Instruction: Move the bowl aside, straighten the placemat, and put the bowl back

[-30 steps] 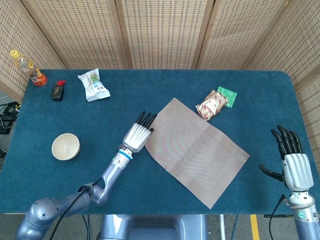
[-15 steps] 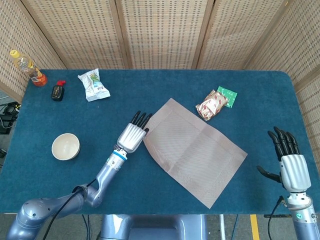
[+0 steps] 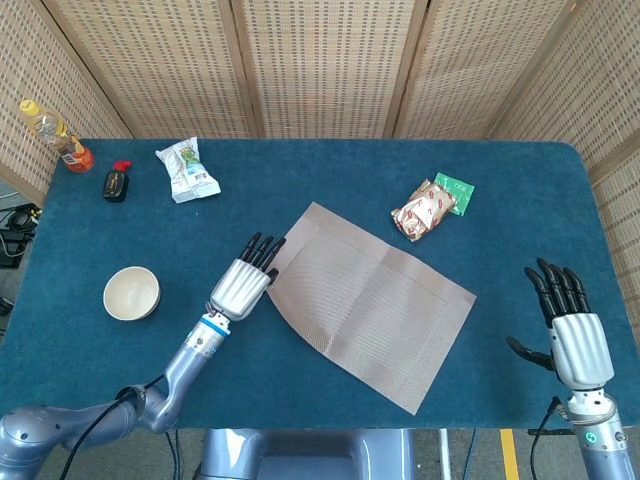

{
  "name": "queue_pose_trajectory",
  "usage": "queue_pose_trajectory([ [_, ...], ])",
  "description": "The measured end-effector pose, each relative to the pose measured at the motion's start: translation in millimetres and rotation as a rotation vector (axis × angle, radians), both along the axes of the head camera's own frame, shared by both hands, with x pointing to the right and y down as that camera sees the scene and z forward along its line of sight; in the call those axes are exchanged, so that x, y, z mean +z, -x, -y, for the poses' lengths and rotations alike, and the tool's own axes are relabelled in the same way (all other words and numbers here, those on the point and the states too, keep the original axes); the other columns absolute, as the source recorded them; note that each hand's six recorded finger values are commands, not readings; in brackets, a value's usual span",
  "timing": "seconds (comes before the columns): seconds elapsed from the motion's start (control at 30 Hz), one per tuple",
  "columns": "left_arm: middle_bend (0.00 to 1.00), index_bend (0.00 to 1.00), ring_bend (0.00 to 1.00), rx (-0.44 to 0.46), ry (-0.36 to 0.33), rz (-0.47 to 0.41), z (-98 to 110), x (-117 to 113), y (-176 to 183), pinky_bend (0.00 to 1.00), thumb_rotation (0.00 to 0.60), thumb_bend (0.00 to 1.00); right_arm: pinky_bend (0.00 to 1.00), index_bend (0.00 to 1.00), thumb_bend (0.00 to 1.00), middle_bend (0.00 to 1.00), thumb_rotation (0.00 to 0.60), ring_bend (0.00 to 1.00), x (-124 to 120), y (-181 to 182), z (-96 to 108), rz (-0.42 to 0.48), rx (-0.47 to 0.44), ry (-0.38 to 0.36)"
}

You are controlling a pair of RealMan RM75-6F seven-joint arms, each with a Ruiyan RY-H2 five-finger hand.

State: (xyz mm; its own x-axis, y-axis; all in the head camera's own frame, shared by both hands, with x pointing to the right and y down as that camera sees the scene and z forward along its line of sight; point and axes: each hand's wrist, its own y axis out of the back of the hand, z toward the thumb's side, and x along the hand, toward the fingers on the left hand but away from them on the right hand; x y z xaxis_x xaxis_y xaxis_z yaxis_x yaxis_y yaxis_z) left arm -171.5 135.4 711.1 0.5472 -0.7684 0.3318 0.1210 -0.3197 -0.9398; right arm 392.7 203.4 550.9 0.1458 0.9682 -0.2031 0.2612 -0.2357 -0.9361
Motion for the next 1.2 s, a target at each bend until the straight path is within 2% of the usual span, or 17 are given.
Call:
queue_pose_trajectory([
  [0.3,0.00,0.57,0.00,0.065,0.031,0.031,-45,-18,22,0.00,0.600,0.53,0.00,0.04,0.21,0.00,0.600,0.00,-3,0,-3,0.002,0.007,0.001],
  [0.5,0.00,0.57,0.00,0.137,0.053,0.061,-78,-29,26,0.00,0.600,0.53,0.00,0.04,0.21,0.00,0.600,0.00,-10,1,-5,0.005,0.004,-0.017],
  [0.77,0.00,0.57,0.00,0.211,0.081,0.057,-116,-48,26,0.00,0.600,0.53,0.00,0.04,0.21,0.00,0.600,0.00,-14,5,-11,0.006,-0.009,-0.016],
  [0.97,0.00,0.57,0.00,0.238,0.123,0.044,-135,-56,25,0.00,0.600,0.53,0.00,0.04,0.21,0.00,0.600,0.00,-17,6,-13,0.007,-0.016,-0.020],
  [1.2,0.00,0.56,0.00,0.261,0.140,0.035,-147,-62,23,0.00,0.600,0.53,0.00,0.04,0.21,0.00,0.600,0.00,-19,7,-15,0.013,-0.023,-0.019],
])
